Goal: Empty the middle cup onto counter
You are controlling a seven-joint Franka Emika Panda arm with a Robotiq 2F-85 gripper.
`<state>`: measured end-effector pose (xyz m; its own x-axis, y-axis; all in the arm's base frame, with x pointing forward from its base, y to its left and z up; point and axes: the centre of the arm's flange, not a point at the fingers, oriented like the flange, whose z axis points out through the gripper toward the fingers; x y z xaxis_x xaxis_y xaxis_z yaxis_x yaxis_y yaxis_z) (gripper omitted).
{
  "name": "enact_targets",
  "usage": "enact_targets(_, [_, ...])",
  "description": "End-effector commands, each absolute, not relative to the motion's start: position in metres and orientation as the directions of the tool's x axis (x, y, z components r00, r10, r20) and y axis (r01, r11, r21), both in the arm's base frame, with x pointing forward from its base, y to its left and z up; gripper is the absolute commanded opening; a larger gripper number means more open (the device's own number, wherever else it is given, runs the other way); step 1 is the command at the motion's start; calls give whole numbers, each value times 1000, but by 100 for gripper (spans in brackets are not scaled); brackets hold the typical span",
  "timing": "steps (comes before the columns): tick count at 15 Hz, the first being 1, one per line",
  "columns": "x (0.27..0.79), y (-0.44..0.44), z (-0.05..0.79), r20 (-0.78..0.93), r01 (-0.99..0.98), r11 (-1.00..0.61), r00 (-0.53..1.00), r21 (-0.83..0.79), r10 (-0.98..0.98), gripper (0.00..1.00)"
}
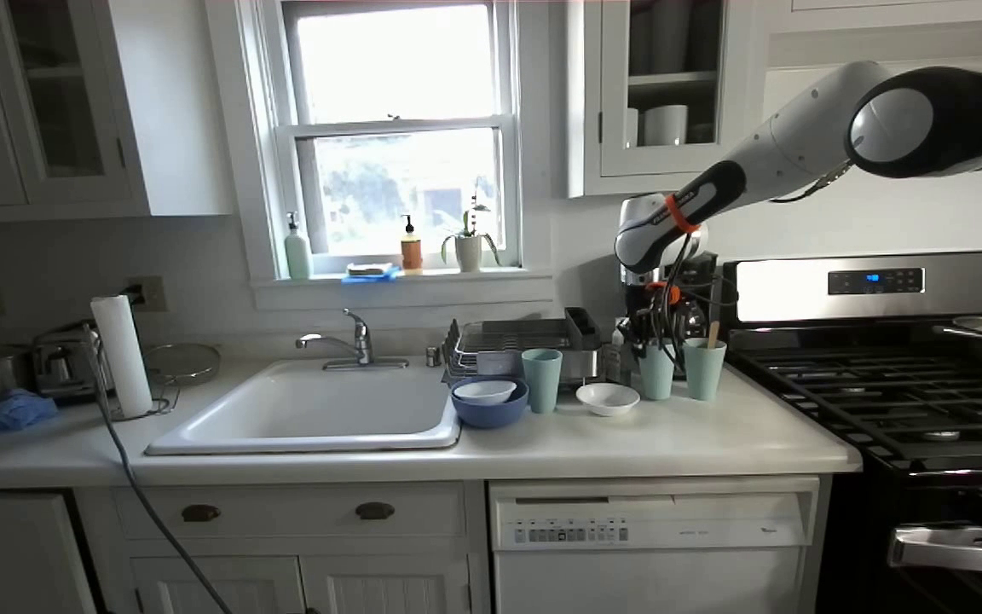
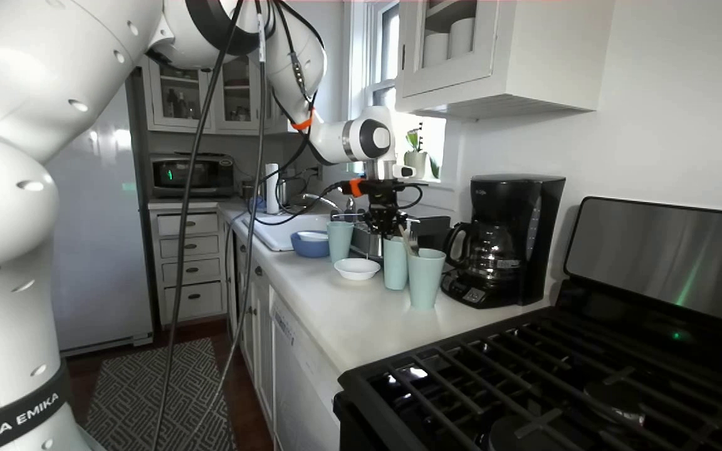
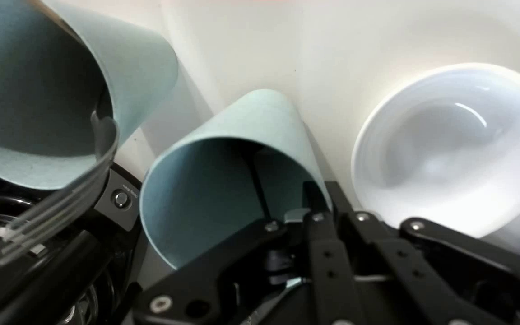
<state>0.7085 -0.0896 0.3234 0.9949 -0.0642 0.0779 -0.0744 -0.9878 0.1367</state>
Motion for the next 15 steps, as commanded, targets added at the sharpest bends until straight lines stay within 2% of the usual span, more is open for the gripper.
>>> enact_targets(1, [695,-91,359,96,-82,-989,993,122,-71,5])
enact_targets(5, [672,-79,392,89,-61,-995,995,82,-54,5])
enact_targets(10, [650,-53,404,52,113,-991,993,-78,109,5])
enact_targets(15, [636,-48,407,177,289,-925,952,-246,251,2])
